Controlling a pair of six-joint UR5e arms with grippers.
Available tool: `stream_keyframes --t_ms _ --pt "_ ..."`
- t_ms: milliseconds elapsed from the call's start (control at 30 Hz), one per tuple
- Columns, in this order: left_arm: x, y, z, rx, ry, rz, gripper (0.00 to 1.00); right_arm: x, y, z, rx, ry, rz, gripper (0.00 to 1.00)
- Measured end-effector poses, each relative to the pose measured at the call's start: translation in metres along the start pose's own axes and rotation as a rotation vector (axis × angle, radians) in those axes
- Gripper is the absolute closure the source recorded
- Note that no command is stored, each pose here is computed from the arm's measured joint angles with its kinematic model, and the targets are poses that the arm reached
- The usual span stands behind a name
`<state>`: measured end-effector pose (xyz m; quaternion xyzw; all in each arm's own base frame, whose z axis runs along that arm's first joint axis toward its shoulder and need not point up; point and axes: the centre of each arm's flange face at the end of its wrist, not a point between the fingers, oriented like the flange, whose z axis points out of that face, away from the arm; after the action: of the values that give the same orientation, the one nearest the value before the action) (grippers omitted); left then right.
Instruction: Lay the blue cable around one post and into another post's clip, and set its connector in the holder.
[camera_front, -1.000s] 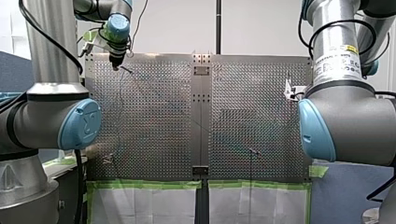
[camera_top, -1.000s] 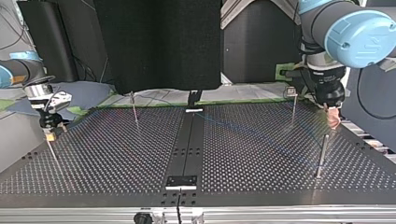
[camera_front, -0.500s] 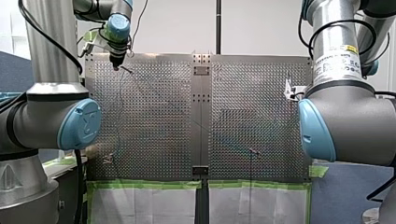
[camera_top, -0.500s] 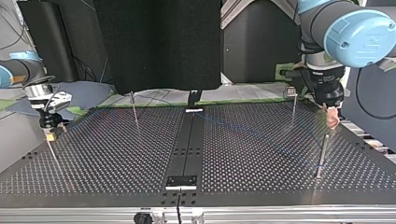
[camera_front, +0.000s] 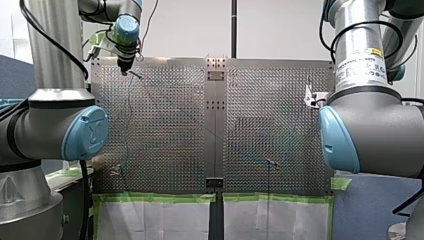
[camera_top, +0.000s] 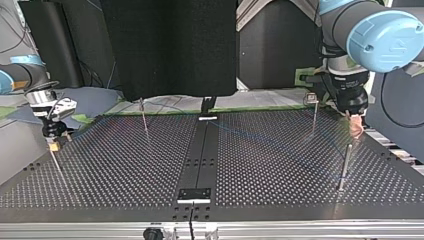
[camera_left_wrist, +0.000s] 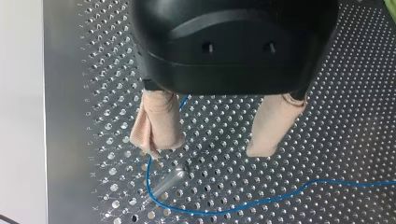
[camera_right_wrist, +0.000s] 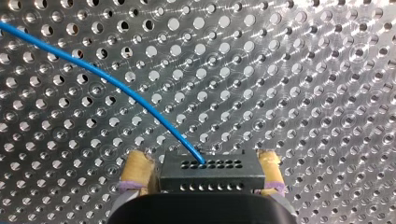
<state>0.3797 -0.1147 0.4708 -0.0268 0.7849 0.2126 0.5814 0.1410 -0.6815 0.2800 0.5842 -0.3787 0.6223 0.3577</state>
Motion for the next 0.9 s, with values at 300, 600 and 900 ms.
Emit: stream_keyframes --t_ms 300,600,900 --pt "0.0 0.0001 -0.0002 0.0 0.0 -0.002 0.02 0.0 0.0 0.0 0.0 0.0 0.0 0.0" --pt "0.0005 -0.0008 -0.0014 -0.002 0.002 -0.007 0.02 0.0 0.0 0.0 0.0 0.0 0.0 0.0" --pt "0.0077 -0.0064 -0.0046 0.017 0.003 -0.012 0.02 0.0 0.0 0.0 0.0 0.0 0.0 0.0"
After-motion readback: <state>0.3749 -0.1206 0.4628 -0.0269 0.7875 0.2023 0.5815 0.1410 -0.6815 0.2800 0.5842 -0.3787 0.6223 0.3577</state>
